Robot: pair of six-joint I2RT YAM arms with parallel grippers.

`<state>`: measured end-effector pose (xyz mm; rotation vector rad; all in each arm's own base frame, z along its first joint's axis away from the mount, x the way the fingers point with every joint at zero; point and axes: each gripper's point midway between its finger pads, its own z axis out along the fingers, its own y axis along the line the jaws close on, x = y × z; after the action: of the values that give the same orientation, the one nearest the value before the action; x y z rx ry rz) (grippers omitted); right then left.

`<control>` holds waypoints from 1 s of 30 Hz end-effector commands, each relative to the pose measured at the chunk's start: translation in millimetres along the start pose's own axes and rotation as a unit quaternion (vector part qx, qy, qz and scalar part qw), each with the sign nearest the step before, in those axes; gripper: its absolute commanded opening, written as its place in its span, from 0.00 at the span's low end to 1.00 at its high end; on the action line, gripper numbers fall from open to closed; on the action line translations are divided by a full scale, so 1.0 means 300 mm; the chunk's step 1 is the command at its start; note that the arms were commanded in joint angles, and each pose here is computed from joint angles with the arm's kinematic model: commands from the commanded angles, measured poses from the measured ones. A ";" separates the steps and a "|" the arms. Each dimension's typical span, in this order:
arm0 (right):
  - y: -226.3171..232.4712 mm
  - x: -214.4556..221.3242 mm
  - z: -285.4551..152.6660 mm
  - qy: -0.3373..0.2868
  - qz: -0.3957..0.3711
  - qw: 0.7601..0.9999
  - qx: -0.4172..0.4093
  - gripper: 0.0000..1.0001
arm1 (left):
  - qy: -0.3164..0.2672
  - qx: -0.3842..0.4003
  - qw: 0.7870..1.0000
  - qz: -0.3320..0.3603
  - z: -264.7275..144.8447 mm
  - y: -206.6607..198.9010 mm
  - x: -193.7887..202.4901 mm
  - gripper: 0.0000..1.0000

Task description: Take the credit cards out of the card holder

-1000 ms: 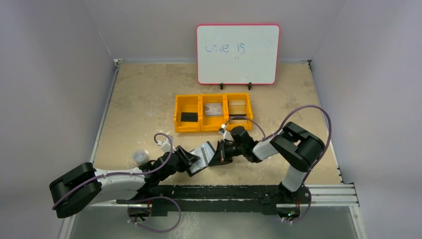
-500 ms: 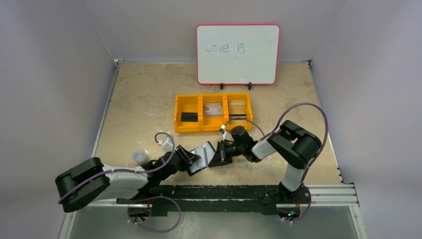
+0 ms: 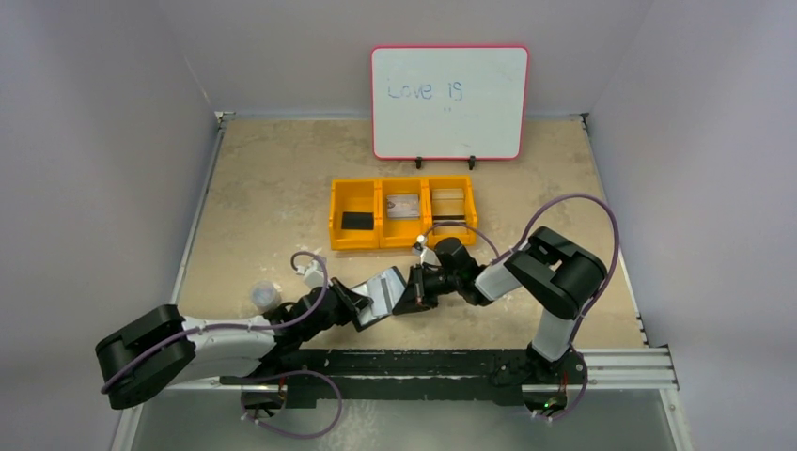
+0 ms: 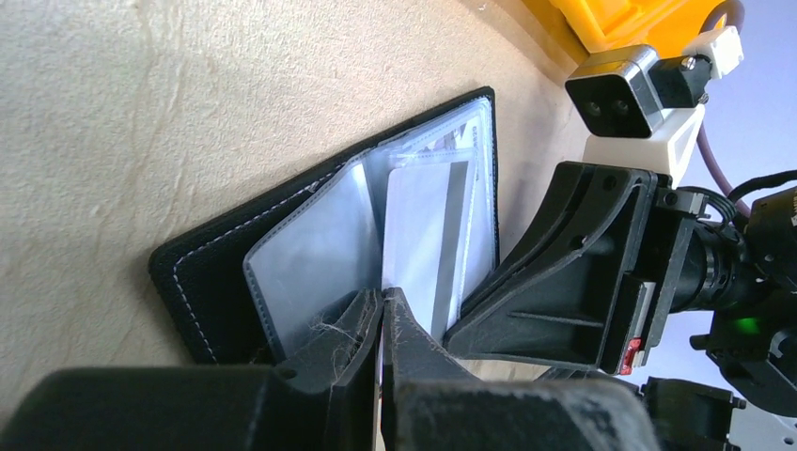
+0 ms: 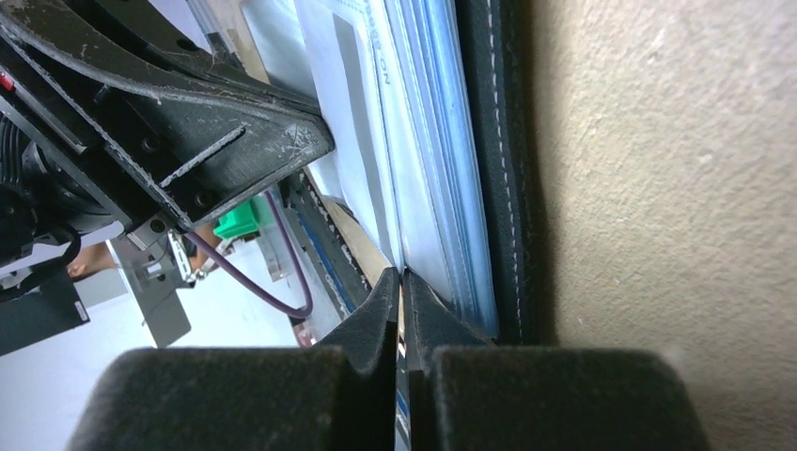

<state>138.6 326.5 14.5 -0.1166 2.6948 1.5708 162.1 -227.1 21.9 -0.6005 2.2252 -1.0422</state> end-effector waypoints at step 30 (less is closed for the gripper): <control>0.016 -0.120 -0.039 -0.099 -0.019 0.994 0.044 0.00 | -0.042 -0.050 0.997 0.033 -0.044 0.049 -0.067 0.00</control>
<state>166.2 320.3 16.2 -0.0279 2.6436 1.3676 164.5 -202.9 23.2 -0.6057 2.2170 -0.9004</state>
